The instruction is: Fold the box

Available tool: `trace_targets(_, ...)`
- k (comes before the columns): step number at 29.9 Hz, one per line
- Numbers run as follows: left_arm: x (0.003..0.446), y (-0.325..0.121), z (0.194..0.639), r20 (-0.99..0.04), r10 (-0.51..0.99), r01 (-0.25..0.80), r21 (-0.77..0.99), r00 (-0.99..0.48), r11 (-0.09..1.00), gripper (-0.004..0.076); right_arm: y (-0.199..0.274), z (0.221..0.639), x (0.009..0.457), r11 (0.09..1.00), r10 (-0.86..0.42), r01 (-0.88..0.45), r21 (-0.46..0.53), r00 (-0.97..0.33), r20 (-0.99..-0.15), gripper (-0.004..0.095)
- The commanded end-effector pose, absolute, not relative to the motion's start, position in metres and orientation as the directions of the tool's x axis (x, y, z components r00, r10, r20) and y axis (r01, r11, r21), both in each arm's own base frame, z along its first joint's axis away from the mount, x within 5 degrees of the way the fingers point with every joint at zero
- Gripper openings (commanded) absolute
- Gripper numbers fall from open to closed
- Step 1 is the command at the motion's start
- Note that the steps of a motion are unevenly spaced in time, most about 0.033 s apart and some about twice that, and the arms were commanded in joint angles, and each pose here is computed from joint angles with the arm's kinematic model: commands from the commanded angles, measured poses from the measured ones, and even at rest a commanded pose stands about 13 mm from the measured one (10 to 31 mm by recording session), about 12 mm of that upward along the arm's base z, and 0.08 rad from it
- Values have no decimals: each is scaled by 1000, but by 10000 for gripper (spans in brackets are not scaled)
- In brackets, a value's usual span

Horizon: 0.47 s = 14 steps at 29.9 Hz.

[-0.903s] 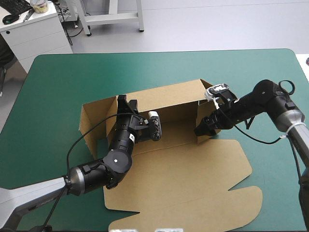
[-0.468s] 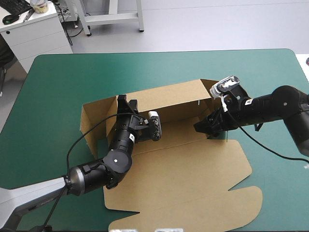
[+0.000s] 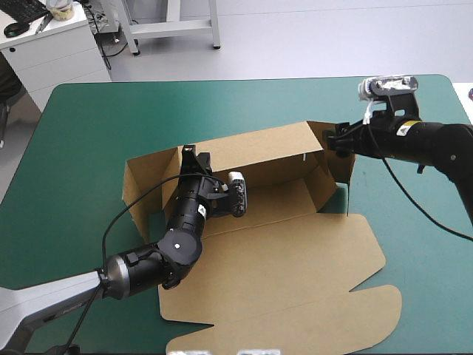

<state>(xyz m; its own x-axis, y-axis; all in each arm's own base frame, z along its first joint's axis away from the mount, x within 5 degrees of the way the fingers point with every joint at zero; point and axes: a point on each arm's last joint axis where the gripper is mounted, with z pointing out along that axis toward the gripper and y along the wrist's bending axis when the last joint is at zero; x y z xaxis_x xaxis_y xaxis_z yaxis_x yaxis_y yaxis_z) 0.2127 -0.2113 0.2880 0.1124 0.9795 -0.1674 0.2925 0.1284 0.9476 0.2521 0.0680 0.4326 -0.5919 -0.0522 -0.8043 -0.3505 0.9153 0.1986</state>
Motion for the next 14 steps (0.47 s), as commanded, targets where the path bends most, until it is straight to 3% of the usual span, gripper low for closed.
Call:
trace_targets(1, 210, -210, 307, -149, 978, 232, 966, 144, 113, -10, 61, 459, 263, 946, 7, -271, 177, -530, -848, 737)
trace_targets(7, 210, -210, 307, -105, 982, 227, 972, 157, 68, -10, 50, 465, 303, 976, -20, -177, 123, -645, -764, 737)
trace_targets(14, 207, -215, 305, -108, 976, 240, 969, 190, 61, -10, 25, 453, 350, 977, 37, -113, 179, -741, -670, 737)
